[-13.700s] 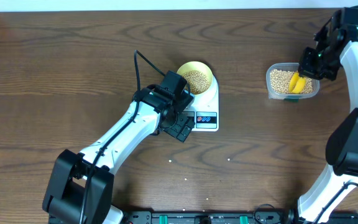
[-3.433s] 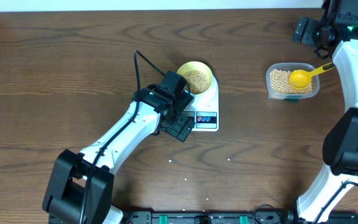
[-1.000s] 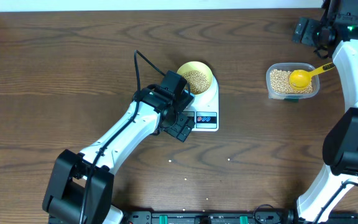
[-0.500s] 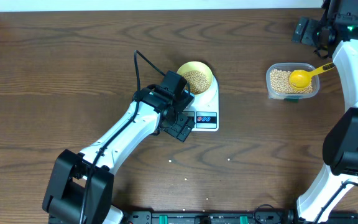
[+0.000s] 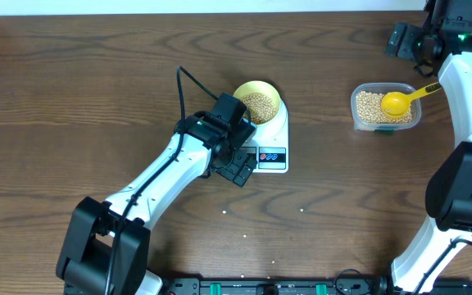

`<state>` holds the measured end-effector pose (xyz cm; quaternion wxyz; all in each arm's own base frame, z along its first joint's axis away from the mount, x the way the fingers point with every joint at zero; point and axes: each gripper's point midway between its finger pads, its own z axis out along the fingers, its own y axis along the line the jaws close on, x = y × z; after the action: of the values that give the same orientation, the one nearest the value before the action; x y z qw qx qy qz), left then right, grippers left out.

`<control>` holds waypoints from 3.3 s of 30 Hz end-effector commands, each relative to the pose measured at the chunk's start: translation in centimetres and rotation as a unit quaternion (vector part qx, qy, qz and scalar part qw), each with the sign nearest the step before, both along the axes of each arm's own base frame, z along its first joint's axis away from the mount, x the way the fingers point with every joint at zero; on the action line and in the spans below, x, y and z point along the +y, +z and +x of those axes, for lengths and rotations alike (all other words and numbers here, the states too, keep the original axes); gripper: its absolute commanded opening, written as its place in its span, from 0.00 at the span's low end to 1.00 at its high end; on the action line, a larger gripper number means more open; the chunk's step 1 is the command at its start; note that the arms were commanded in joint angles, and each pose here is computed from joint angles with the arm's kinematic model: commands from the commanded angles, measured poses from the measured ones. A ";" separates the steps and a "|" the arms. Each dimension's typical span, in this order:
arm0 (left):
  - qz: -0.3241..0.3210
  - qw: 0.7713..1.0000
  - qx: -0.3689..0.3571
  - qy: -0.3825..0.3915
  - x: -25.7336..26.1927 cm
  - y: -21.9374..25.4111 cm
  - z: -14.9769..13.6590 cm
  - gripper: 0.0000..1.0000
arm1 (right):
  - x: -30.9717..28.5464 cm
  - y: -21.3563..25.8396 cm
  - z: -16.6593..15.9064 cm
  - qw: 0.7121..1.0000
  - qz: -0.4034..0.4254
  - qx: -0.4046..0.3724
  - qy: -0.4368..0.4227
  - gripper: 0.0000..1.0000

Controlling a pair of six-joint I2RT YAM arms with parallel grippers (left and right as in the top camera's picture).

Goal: Scoop item into bowl and weigh 50g on scale

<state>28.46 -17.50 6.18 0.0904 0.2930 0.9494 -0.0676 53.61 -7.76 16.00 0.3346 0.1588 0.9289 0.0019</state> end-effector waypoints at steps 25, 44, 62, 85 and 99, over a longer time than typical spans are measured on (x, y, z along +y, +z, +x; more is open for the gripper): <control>0.009 1.000 0.006 0.006 0.4 -0.5 -0.3 0.98 | 16.6 19.6 -14.4 0.971 -0.104 -0.112 0.185 0.99; 0.009 1.000 0.006 0.006 0.4 -0.5 -0.3 0.98 | 16.4 19.0 -18.2 0.938 -0.070 -0.289 0.175 0.99; 0.009 1.000 0.006 0.006 0.4 -0.5 -0.3 0.98 | 14.5 15.9 -23.6 0.854 -0.033 -0.503 0.131 0.99; 0.009 1.000 0.006 0.006 0.4 -0.5 -0.3 0.98 | 9.7 8.4 -28.1 0.828 0.093 -0.551 0.039 0.99; 0.009 1.000 0.006 0.006 0.4 -0.5 -0.3 0.98 | 10.4 7.0 -29.7 0.836 -0.070 -0.526 0.140 0.99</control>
<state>28.32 -17.41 6.02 0.0878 0.2927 0.9498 -0.0669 24.03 2.08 23.26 0.7781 0.0313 0.6189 0.1024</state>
